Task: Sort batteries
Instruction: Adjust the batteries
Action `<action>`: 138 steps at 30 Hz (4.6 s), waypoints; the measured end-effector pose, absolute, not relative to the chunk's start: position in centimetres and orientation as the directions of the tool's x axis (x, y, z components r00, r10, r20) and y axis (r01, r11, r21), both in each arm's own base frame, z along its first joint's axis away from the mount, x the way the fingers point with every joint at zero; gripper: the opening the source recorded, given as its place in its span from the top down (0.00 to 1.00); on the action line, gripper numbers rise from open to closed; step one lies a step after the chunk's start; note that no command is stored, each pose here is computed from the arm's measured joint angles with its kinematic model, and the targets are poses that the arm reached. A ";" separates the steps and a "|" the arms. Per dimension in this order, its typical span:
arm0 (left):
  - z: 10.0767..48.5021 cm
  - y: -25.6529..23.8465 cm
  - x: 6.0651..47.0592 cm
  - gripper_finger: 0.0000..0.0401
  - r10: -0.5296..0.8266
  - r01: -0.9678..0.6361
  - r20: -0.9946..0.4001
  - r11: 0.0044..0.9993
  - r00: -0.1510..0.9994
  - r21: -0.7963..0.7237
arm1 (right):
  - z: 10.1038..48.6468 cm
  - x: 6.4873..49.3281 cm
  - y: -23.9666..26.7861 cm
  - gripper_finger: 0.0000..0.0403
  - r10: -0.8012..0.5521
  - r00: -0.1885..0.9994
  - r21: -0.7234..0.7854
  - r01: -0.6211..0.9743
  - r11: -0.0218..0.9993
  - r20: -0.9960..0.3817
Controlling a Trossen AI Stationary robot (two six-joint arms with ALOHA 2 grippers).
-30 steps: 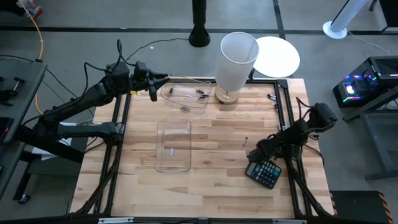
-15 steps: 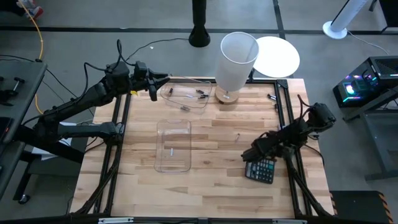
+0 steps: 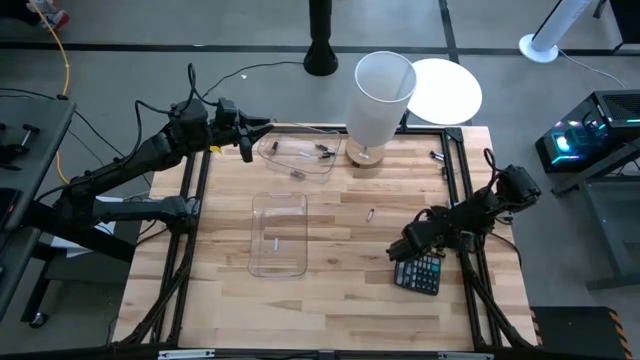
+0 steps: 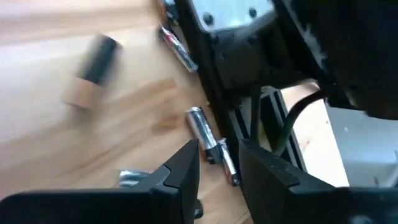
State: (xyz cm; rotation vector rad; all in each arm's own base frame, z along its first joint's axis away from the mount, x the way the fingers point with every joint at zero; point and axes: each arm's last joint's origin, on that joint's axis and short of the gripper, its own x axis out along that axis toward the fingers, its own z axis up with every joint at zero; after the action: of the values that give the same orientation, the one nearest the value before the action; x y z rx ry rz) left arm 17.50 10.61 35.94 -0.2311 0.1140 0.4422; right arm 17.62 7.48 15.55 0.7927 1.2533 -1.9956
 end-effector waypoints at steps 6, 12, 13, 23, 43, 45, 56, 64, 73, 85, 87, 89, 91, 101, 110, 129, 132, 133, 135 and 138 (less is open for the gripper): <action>35.9 10.6 17.5 0.74 0.410 -0.436 -0.159 0.878 0.898 -0.197 | 13.3 16.0 7.1 0.73 -0.121 -0.645 -0.585 0.745 -0.322 -0.755; 35.9 10.6 17.5 0.74 0.410 -0.436 -0.159 0.878 0.898 -0.198 | 12.8 15.1 6.4 0.73 -0.123 -0.677 -0.612 0.717 -0.333 -0.726; 35.9 10.6 17.5 0.74 0.410 -0.436 -0.159 0.878 0.898 -0.198 | 12.7 15.0 6.4 0.73 -0.124 -0.676 -0.612 0.718 -0.332 -0.726; 35.9 10.6 17.5 0.74 0.415 -0.442 -0.164 0.877 0.895 -0.189 | 12.0 14.8 6.5 0.73 -0.113 -0.657 -0.606 0.739 -0.296 -0.746; 35.8 10.6 17.5 0.74 0.420 -0.447 -0.171 0.876 0.891 -0.181 | 16.0 18.5 7.5 0.73 -0.239 -0.521 -0.480 0.852 -0.210 -0.820; 35.8 10.6 17.5 0.74 0.420 -0.448 -0.173 0.876 0.891 -0.181 | 16.1 18.5 7.6 0.73 -0.226 -0.528 -0.487 0.847 -0.214 -0.818; 35.8 10.6 17.5 0.74 0.419 -0.447 -0.173 0.876 0.891 -0.182 | 14.7 16.5 9.8 0.73 -0.017 -0.616 -0.609 0.782 -0.129 -0.788; 35.8 10.6 17.5 0.74 0.419 -0.447 -0.173 0.876 0.891 -0.181 | 12.8 15.8 11.8 0.73 0.060 -0.530 -0.534 0.837 -0.123 -0.846; 35.8 10.6 17.5 0.74 0.419 -0.447 -0.172 0.876 0.891 -0.181 | 12.6 16.1 10.7 0.73 -0.081 -0.476 -0.449 0.865 -0.226 -0.876; 35.8 10.6 17.5 0.74 0.419 -0.448 -0.172 0.870 0.892 -0.206 | 16.9 19.3 9.8 0.73 -0.249 -0.416 -0.365 0.903 -0.225 -0.875; 35.8 10.6 17.5 0.74 0.419 -0.448 -0.171 0.870 0.892 -0.206 | 18.5 19.5 9.3 0.73 -0.289 -0.448 -0.388 0.890 -0.240 -0.846; 35.8 10.6 17.5 0.74 0.419 -0.448 -0.171 0.870 0.892 -0.206 | 19.4 19.5 8.7 0.73 -0.280 -0.471 -0.417 0.879 -0.232 -0.837; 35.8 10.6 17.5 0.74 0.419 -0.447 -0.170 0.873 0.892 -0.197 | 19.8 19.4 8.1 0.73 -0.246 -0.464 -0.428 0.884 -0.186 -0.851; 35.8 10.6 17.5 0.74 0.419 -0.447 -0.170 0.875 0.892 -0.188 | 15.5 16.6 7.1 0.74 -0.014 -0.467 -0.467 0.884 -0.001 -0.884; 35.9 10.6 17.5 0.74 0.421 -0.448 -0.165 0.874 0.892 -0.187 | 14.9 15.5 7.9 0.98 -0.026 -0.499 -0.496 0.850 0.179 -0.866; 35.9 10.7 17.5 0.74 0.424 -0.449 -0.165 0.877 0.891 -0.171 | 12.2 14.9 9.2 1.00 -0.037 -0.683 -0.684 0.728 0.050 -0.729; 35.9 10.7 17.5 0.74 0.424 -0.449 -0.165 0.877 0.890 -0.171 | 12.3 14.3 9.2 1.00 -0.055 -0.716 -0.718 0.696 0.005 -0.696; 35.9 10.7 17.5 0.74 0.424 -0.450 -0.165 0.877 0.890 -0.171 | 12.1 14.2 9.1 1.00 -0.047 -0.713 -0.715 0.699 0.019 -0.699; 35.9 10.7 17.5 0.74 0.425 -0.450 -0.165 0.877 0.890 -0.170 | 11.5 13.9 9.0 1.00 -0.014 -0.701 -0.701 0.712 0.044 -0.713; 35.9 10.7 17.5 0.74 0.425 -0.450 -0.165 0.876 0.890 -0.170 | 11.3 13.9 9.0 1.00 -0.005 -0.691 -0.691 0.723 -0.014 -0.723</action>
State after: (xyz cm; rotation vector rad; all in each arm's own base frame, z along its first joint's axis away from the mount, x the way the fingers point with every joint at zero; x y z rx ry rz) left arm 17.48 10.66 35.86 -0.2073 0.1244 0.4580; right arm 13.91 9.05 11.28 0.7467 1.7312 -1.7591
